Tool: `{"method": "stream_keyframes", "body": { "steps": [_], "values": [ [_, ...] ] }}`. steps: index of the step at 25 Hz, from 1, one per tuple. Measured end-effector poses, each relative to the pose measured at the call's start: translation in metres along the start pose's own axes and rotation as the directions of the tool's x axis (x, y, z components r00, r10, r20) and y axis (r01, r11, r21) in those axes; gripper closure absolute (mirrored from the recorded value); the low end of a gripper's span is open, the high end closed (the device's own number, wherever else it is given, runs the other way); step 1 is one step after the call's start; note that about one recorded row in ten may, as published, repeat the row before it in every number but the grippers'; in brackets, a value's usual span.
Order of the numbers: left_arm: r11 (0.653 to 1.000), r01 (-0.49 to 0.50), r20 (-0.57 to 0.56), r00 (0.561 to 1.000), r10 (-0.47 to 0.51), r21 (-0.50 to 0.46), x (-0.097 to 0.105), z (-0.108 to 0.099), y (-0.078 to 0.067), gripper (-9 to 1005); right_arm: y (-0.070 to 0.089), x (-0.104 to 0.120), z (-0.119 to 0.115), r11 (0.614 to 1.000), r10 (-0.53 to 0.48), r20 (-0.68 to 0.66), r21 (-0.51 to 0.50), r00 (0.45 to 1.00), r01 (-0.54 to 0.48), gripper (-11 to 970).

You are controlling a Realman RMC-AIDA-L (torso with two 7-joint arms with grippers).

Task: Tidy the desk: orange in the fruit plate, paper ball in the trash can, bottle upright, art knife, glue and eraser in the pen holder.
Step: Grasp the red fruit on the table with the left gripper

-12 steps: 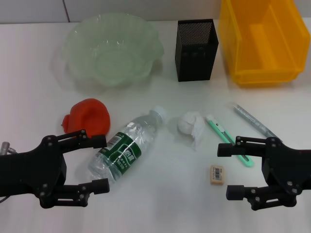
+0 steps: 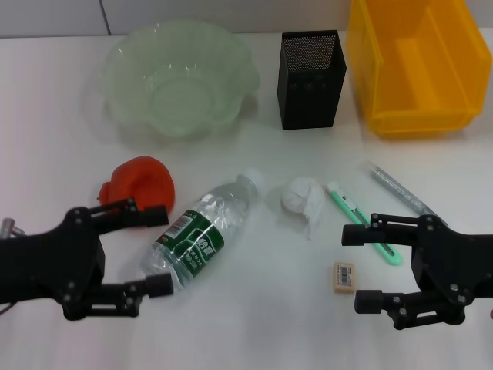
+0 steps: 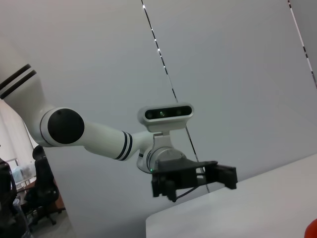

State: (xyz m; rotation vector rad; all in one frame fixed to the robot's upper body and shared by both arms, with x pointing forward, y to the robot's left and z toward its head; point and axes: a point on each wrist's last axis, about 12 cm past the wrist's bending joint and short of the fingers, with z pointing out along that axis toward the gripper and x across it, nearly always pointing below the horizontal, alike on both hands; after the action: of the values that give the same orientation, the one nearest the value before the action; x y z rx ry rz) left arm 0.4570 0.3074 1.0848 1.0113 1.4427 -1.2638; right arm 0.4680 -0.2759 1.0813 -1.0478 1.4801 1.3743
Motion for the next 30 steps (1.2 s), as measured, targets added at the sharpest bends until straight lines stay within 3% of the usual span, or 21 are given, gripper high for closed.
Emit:
{"method": "stream_keyframes", "body": {
  "steps": [2,9,16,23,30],
  "values": [
    [0.999,0.006,-0.001,1.000,-0.006,-0.032,-0.002,-0.002,0.004,135,0.000,0.000,0.000,1.000,0.000,0.001,0.000,1.000,0.000,142],
    [0.967,0.075,-0.097,0.990,-0.101,-0.243,-0.015,-0.004,0.046,137,-0.003,0.003,-0.001,0.999,0.003,-0.005,0.038,1.000,-0.003,146],
    [0.918,0.067,-0.219,0.962,-0.163,-0.391,-0.018,0.014,0.084,139,-0.004,0.009,-0.004,0.996,0.018,-0.020,0.092,1.000,-0.016,150],
    [0.872,0.044,-0.273,0.941,-0.200,-0.487,-0.008,0.018,0.097,140,-0.002,0.013,-0.009,0.993,0.030,-0.022,0.116,0.999,-0.028,155],
    [0.847,0.044,-0.287,0.930,-0.228,-0.530,0.001,0.010,0.096,142,-0.006,0.012,-0.009,0.991,0.033,-0.030,0.133,0.999,-0.029,159]
  ]
}}
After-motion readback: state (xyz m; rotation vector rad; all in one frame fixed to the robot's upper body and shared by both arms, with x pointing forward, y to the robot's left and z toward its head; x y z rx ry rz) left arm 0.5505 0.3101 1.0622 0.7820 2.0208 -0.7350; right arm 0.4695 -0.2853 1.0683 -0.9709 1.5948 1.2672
